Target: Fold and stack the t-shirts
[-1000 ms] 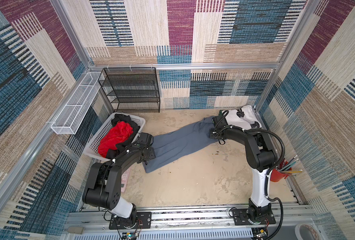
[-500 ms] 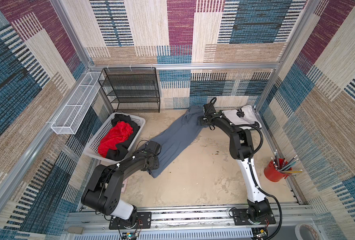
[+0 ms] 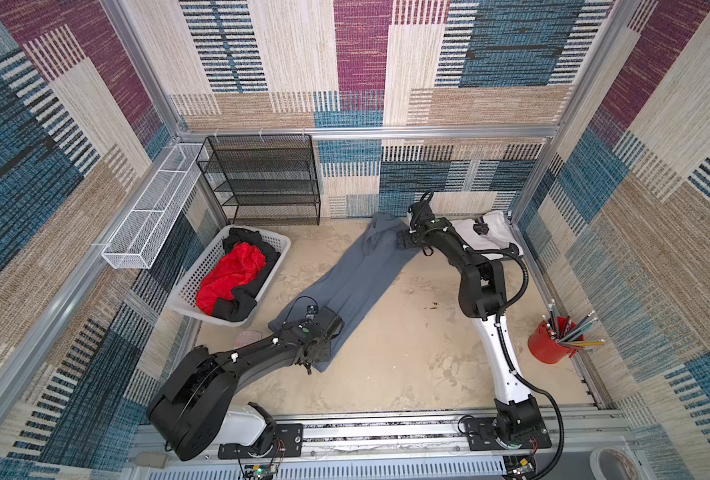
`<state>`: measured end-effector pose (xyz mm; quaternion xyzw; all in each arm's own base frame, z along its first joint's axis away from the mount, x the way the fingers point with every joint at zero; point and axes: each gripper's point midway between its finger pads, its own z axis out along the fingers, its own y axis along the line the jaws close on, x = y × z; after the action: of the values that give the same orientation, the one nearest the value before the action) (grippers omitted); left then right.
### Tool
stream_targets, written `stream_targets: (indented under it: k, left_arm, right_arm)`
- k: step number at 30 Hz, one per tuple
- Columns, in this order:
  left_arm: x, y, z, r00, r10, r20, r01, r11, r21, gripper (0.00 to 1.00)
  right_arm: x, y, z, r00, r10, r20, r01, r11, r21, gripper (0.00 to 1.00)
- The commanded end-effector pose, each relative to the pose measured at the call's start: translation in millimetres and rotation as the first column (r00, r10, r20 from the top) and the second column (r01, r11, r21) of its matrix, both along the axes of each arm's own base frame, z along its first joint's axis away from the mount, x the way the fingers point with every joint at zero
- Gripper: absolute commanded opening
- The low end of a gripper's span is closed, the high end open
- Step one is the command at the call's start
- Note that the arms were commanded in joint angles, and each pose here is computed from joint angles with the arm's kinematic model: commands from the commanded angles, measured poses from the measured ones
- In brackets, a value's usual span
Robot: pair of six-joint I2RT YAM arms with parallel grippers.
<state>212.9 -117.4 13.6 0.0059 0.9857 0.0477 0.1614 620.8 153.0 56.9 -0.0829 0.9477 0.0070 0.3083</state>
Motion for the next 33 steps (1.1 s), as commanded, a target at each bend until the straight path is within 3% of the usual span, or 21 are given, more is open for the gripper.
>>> stream_targets:
  k: [1,4,7,10,12,16,20,26,33]
  left_arm:
    - [-58.8,14.8,-10.1,0.973,0.002,-0.232,0.017,0.997,0.079,0.09]
    - [-61.1,5.4,-0.1,0.976,-0.026,-0.216,0.044,0.996,0.078,0.16]
    - [-58.8,-14.3,13.8,0.982,-0.064,-0.176,0.067,0.998,0.013,0.32]
    - [-54.9,-33.0,33.2,0.986,-0.114,-0.125,0.109,0.993,-0.041,0.55]
    - [-53.8,-42.9,46.6,0.983,-0.15,-0.11,0.144,0.988,-0.061,0.71]
    - [-52.3,-57.4,66.7,0.974,-0.205,-0.092,0.196,0.975,-0.105,0.81]
    - [-46.3,-68.4,77.3,0.97,-0.237,-0.06,0.227,0.964,-0.141,0.84]
    - [-44.2,-71.7,69.1,0.971,-0.234,-0.055,0.224,0.963,-0.148,0.84]
    - [-50.3,-70.1,40.4,0.976,-0.199,-0.086,0.184,0.97,-0.159,0.81]
  right_arm:
    - [-2.2,6.6,35.6,0.994,0.099,0.052,-0.099,0.995,-0.005,0.99]
    - [-9.5,5.2,62.4,0.988,0.125,0.09,-0.126,0.992,0.004,0.99]
    - [-19.0,1.6,85.0,0.991,0.087,0.097,-0.098,0.988,0.119,0.99]
    - [-38.5,-5.2,92.1,0.998,0.01,0.063,-0.025,0.97,0.242,0.99]
    - [-57.3,-7.0,90.8,0.998,-0.041,0.044,0.026,0.951,0.307,0.99]
    - [-93.8,-0.8,74.8,0.997,-0.076,-0.014,0.073,0.874,0.48,0.99]
    - [-100.3,1.9,48.4,0.994,-0.089,-0.055,0.105,0.837,0.537,1.0]
    - [-76.1,-3.4,20.0,0.989,-0.123,-0.078,0.145,0.819,0.556,0.82]
    - [-39.7,-9.3,-7.5,0.987,-0.129,-0.097,0.161,0.828,0.537,0.71]
